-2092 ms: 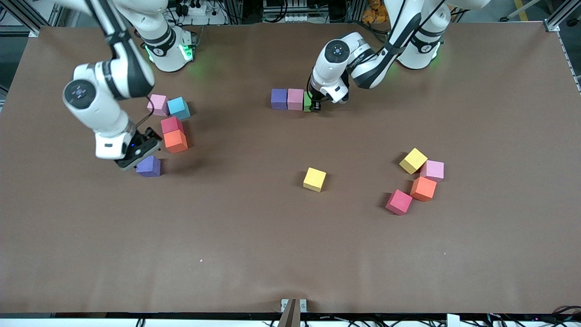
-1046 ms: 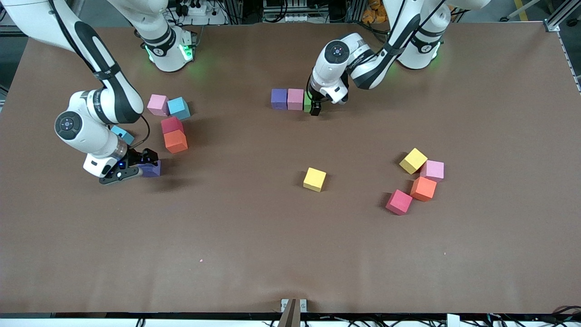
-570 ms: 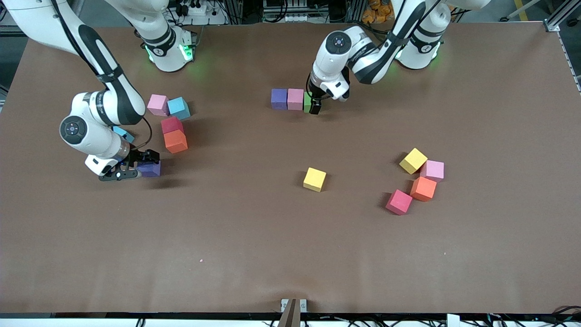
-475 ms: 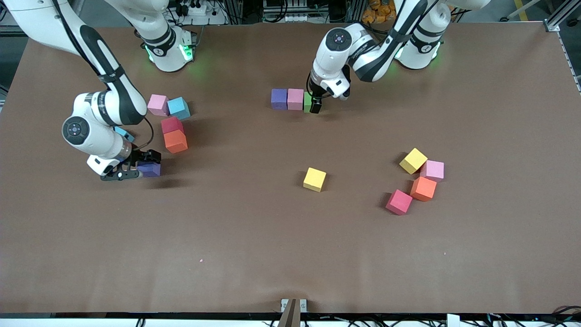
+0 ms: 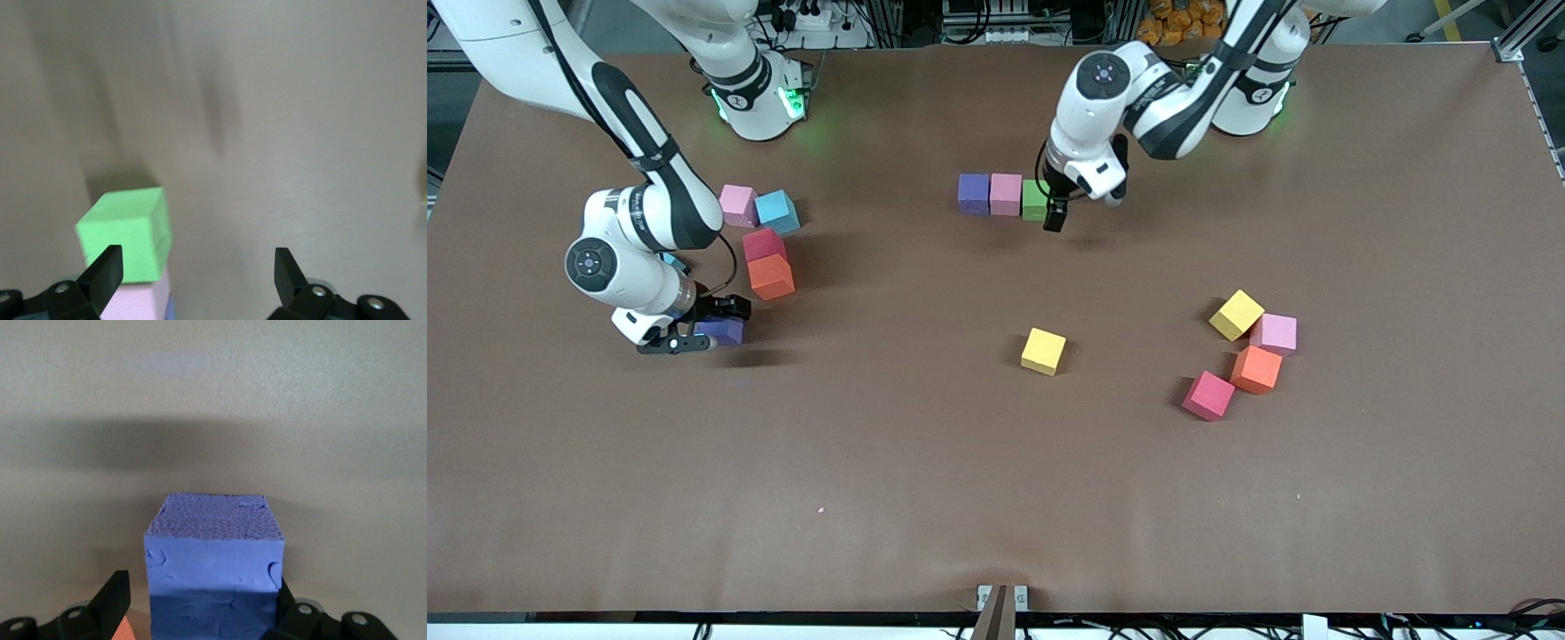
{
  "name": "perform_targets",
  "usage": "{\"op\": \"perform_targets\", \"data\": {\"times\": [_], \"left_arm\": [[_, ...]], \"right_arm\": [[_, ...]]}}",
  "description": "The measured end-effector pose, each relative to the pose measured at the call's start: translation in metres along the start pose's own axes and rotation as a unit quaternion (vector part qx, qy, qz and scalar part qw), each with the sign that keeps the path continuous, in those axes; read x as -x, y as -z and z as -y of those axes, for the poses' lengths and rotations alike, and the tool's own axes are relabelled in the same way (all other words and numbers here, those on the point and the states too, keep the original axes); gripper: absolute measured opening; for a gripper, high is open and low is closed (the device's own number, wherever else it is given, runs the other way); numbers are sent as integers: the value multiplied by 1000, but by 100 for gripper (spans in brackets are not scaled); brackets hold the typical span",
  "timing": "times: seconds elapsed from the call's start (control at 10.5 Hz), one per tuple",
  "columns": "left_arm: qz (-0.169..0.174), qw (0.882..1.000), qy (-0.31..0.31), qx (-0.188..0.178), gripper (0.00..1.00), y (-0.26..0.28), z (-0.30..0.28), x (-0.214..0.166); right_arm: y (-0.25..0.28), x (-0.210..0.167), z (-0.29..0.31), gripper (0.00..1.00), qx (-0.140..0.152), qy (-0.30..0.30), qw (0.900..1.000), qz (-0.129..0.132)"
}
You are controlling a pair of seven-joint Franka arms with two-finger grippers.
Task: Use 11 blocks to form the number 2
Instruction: 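Grasp the pink cube with the left gripper while the right gripper carries blue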
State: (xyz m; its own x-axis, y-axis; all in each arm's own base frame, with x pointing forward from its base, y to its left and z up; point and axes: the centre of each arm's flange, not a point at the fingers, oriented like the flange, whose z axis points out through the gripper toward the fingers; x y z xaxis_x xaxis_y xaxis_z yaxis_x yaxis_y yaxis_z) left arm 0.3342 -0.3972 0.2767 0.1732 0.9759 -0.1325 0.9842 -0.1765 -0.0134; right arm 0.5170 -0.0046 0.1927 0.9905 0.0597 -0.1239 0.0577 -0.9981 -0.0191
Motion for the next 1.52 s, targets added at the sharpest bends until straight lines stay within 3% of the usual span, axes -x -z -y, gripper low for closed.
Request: {"op": "perform_targets", "data": {"times": [0.19,0.57,0.76,1.05,1.14,1.24,1.33,1.52], "left_arm": [[-9,997,-74,-11,100,16,-39,-37],[6,989,-148,11,100,47,-117,-123],[15,976,-218,1,100,51,-147,-163],[-14,936,-353,2,100,61,-193,-209],[-30,918,-395,5,100,64,-205,-220],[-38,898,-439,6,100,67,-214,-230],[-42,876,-480,6,100,68,-221,-241],[-43,833,-552,0,100,64,-229,-269]], "right_arm": [[1,-3,0,89,-1,0,1000,-12],[-1,-5,2,84,-2,1,1000,-20],[-6,-6,3,83,-3,6,1000,-26],[-11,-8,4,83,-3,10,999,-30],[-12,-8,4,76,-3,11,999,-31],[-12,-8,4,74,-3,11,999,-31],[-12,-9,4,61,-3,11,999,-32],[-9,-11,4,59,-3,12,999,-33]]}}
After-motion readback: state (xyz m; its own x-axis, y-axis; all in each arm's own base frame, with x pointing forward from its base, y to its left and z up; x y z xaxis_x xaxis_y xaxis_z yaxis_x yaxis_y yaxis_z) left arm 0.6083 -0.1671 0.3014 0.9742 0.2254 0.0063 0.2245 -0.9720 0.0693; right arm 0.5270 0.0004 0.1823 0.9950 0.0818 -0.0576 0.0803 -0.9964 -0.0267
